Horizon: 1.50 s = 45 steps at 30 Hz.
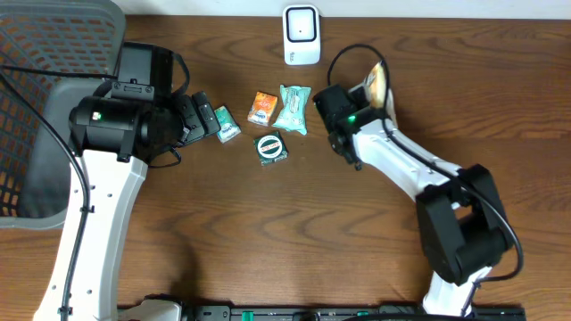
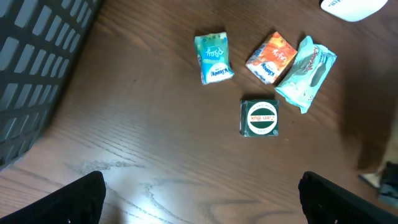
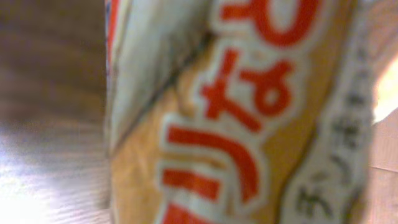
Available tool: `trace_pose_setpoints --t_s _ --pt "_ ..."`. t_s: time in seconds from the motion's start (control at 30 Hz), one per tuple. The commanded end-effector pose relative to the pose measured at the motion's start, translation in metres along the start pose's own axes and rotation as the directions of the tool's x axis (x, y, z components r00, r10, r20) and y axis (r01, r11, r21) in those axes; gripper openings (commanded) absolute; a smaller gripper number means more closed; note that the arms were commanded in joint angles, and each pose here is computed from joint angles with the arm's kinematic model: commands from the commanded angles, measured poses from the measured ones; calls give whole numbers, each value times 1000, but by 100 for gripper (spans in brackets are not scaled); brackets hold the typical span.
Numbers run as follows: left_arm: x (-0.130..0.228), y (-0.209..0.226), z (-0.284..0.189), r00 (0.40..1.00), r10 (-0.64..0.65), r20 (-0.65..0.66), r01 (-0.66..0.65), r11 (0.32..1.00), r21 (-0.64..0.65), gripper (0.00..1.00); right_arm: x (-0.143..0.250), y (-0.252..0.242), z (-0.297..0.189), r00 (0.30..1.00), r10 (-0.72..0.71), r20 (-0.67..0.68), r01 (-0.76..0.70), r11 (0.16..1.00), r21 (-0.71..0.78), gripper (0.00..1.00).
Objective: Scan the item barcode
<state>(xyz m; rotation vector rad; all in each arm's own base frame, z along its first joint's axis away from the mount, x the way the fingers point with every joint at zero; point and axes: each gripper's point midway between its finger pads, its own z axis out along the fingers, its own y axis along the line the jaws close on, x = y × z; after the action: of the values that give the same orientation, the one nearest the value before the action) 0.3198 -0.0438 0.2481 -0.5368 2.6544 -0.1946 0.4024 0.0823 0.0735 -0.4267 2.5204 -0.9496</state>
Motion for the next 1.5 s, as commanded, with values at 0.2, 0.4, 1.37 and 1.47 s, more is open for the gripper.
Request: trace_pose_setpoints --t_s 0.2,0.4,1.37,1.47 --pt "-3 1 -4 1000 4 14 -4 1000 -4 98 -1 67 -31 990 -126 61 136 972 -190 74" --pt "-3 1 -4 1000 4 14 -4 1000 -4 97 -12 110 -82 985 -82 153 124 949 -290 99" --pt "-3 1 -4 1000 4 14 -4 1000 -4 98 -37 -18 3 939 294 -181 -337 667 -664 93" --pt "-3 1 -4 1000 4 14 -4 1000 -4 98 -33 8 6 925 318 -209 -353 513 -782 95"
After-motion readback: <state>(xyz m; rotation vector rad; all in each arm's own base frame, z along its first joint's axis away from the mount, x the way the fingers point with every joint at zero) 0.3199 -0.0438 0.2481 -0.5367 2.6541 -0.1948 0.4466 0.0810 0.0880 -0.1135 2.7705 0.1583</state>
